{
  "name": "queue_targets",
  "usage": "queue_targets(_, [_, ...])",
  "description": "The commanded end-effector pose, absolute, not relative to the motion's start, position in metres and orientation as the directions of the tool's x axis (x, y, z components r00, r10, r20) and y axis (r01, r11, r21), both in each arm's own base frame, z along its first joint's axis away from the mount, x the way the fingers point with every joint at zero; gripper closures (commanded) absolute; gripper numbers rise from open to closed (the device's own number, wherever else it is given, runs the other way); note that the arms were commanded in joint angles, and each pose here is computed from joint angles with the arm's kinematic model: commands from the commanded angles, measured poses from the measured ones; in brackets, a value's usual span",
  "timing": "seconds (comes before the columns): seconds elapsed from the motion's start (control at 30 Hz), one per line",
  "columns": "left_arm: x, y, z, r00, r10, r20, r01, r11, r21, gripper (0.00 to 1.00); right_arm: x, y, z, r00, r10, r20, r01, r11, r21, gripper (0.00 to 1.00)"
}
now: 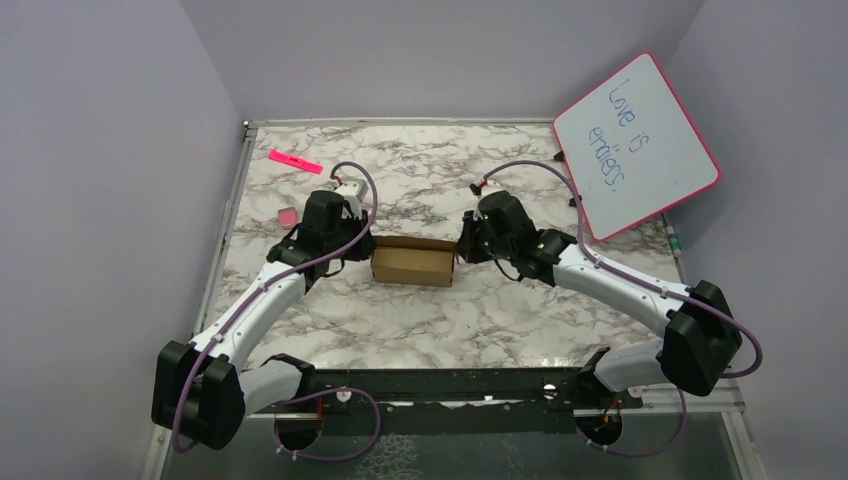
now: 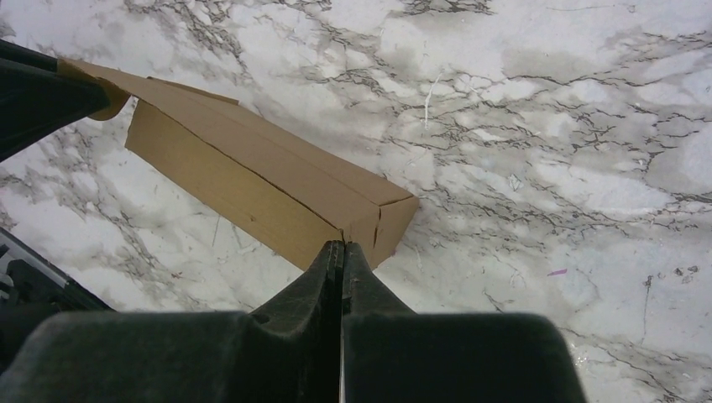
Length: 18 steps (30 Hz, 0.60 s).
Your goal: Fold the paper box
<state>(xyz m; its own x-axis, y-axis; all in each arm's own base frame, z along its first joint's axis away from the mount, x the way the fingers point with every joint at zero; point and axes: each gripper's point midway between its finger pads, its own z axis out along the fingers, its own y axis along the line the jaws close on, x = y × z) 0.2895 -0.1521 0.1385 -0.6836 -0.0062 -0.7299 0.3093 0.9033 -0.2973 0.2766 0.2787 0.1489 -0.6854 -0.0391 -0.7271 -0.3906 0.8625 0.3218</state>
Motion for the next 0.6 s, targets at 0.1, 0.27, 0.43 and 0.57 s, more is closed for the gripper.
queue_targets(0.1, [0.2863,-0.1649,0.1465,-0.691,-0.037,-0.722,0.332,0.871,-0.362,0.81,0.2801,0.2885,0.1638,-0.690,0.020,-0.723,-0.369,0.850,0.375,0.97])
queue_targets(0.27, [0.2852,-0.1669,0.1446,-0.698,-0.043,-0.715,0.332,0.865,-0.375,0.82,0.2827,0.2913,0.1680,-0.704,0.054,-0.708,-0.336,0.853,0.399,0.99])
queue_targets(0.43, [0.2844,-0.1665,0.1423,-0.700,-0.041,-0.713,0.331,0.866,-0.374,0.82,0.2842,0.2926,0.1647,-0.722,0.074,-0.688,-0.304,0.859,0.411,0.99])
queue_targets(0.57, [0.2839,-0.1667,0.1403,-0.703,-0.040,-0.710,0.330,0.866,-0.376,0.82,0.2848,0.2953,0.1620,-0.734,0.095,-0.672,-0.282,0.858,0.430,0.99])
